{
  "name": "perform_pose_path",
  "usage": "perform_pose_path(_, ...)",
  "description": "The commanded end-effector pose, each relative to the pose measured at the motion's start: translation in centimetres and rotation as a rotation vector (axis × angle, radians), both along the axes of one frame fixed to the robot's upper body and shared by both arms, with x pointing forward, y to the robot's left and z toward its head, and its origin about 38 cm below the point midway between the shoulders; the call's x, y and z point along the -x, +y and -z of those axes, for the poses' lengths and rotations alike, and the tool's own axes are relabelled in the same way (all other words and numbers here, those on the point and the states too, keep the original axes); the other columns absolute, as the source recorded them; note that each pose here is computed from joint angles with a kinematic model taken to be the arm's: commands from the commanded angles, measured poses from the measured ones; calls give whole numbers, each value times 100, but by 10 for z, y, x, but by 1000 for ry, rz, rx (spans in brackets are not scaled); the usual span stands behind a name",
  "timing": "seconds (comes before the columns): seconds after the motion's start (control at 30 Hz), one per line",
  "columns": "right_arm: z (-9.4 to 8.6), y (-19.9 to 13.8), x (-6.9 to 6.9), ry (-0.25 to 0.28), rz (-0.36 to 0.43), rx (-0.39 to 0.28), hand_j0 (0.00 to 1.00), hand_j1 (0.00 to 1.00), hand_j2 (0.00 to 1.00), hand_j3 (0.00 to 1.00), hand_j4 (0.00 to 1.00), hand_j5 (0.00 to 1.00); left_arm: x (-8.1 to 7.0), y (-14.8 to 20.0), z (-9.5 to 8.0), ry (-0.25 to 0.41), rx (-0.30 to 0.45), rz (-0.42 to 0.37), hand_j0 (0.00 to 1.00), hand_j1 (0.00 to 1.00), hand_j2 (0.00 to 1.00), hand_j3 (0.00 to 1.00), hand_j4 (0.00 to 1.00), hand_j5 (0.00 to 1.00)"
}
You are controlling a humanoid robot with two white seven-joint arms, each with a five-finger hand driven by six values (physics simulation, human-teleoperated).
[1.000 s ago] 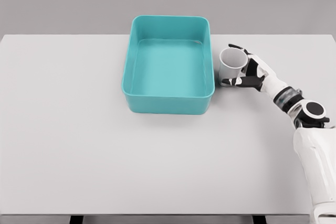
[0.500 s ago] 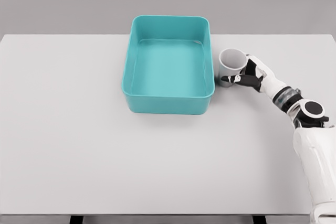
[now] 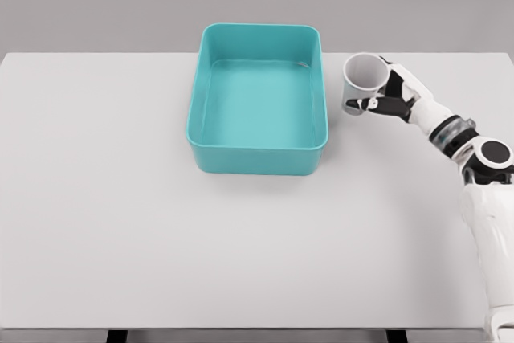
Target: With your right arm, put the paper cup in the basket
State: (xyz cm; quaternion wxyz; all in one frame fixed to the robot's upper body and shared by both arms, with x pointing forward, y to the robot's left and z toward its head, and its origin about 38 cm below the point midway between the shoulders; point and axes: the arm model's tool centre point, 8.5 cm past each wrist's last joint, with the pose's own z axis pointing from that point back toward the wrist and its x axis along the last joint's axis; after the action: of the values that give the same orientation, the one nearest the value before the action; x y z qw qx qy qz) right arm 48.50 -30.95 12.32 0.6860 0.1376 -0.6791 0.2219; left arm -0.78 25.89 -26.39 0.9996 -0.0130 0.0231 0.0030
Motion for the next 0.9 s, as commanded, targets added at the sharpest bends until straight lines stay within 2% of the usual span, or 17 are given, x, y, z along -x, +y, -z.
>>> perform_pose_path(0.0, -7, -4, 0, -21, 0, 7, 52, 52, 52, 52, 52, 52, 0, 0, 0, 0, 0, 0, 100, 100, 100, 100, 100, 100)
perform_pose_path(0.07, -18, -1, 0, -55, -10, 15, 51, 51, 51, 51, 51, 51, 0, 0, 0, 1, 0, -1, 100, 100, 100, 100, 100, 100)
perform_pose_path(0.37, -42, 13, -5, -128, -42, 15, 50, 50, 50, 50, 50, 50, 0, 0, 0, 0, 0, 0, 100, 100, 100, 100, 100, 100)
perform_pose_path(0.4, -48, 15, -6, -150, -48, 16, 50, 50, 50, 50, 50, 50, 0, 0, 0, 0, 0, 0, 100, 100, 100, 100, 100, 100)
perform_pose_path(0.47, -58, 24, -12, -172, -62, 48, 50, 50, 50, 50, 50, 50, 0, 0, 0, 0, 0, 0, 100, 100, 100, 100, 100, 100)
perform_pose_path(0.63, -71, 51, -21, -202, -116, 58, 50, 50, 50, 50, 50, 50, 0, 0, 0, 0, 0, 0, 100, 100, 100, 100, 100, 100)
perform_pose_path(0.7, -71, 65, -23, -208, -131, 106, 50, 50, 50, 50, 50, 50, 0, 0, 0, 1, 0, -1, 100, 100, 100, 100, 100, 100)
perform_pose_path(0.87, -82, 94, -30, -242, -179, 177, 50, 50, 50, 50, 50, 50, 0, 0, 0, 0, 0, 0, 100, 100, 100, 100, 100, 100)
